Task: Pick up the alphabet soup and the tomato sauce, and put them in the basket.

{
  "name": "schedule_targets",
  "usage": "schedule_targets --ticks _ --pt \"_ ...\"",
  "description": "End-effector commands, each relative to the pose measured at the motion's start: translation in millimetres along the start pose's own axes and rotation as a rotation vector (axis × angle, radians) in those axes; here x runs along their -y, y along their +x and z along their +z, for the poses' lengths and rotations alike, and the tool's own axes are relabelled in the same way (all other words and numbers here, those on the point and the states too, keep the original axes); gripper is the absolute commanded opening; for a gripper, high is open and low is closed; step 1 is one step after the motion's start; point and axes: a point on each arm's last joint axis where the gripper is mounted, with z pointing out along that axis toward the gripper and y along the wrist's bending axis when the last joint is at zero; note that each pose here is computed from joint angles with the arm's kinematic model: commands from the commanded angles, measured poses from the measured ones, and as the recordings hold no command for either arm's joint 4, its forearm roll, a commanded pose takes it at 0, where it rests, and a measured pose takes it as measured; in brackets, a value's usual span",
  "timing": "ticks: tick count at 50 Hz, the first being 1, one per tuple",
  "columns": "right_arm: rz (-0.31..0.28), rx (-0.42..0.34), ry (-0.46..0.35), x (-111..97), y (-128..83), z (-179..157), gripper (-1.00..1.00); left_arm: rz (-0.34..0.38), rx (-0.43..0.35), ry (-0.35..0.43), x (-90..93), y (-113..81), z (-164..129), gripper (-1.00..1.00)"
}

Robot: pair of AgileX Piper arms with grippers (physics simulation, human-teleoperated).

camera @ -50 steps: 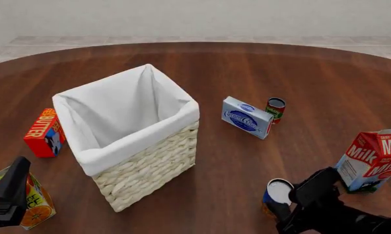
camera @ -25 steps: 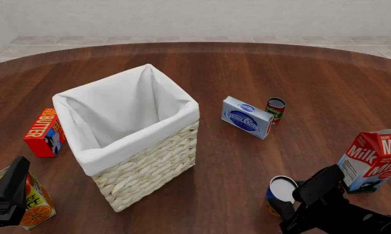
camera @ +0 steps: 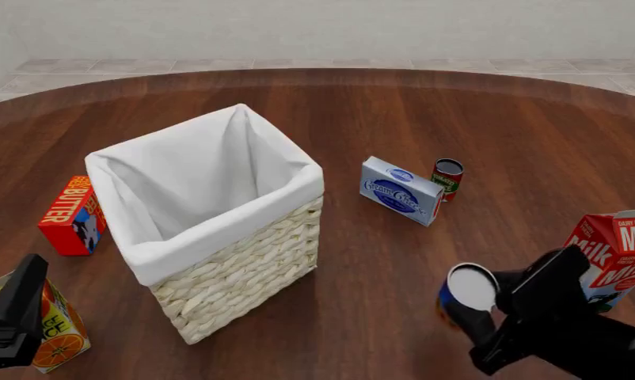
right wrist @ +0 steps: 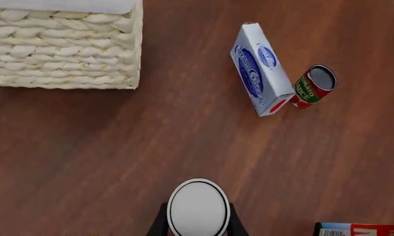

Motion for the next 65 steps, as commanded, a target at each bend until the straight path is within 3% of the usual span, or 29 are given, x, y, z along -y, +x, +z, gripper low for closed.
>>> schedule_targets --ticks 1,8,15,35,54,65 --pt "-0.027 0.054 0.0 2.3 -22.2 -15.8 -1.0 0.001 0.0 0.0 0.0 0.2 0.0 1.0" --pt "-0.069 0.077 -0.01 2.5 -37.4 -20.4 -1.0 0.001 -0.001 0.0 0.0 0.3 0.0 1.0" --pt "-0.106 0.12 -0.039 0.6 -68.3 -23.2 -1.0 0.002 0.0 0.001 0.1 0.0 0.0 1.0" --pt "-0.196 0.211 -0.074 -4.1 -116.4 -33.3 -1.0 0.003 0.0 0.003 0.2 -0.2 0.0 1.0" --pt "-0.265 0.32 -0.156 -27.3 -174.4 -20.3 -1.0 0.006 -0.003 0.003 0.2 0.0 0.0 1.0" --pt "-0.299 0.361 -0.186 -38.0 -194.5 -19.1 -1.0 0.006 -0.003 0.0 0.0 -0.1 0.0 1.0"
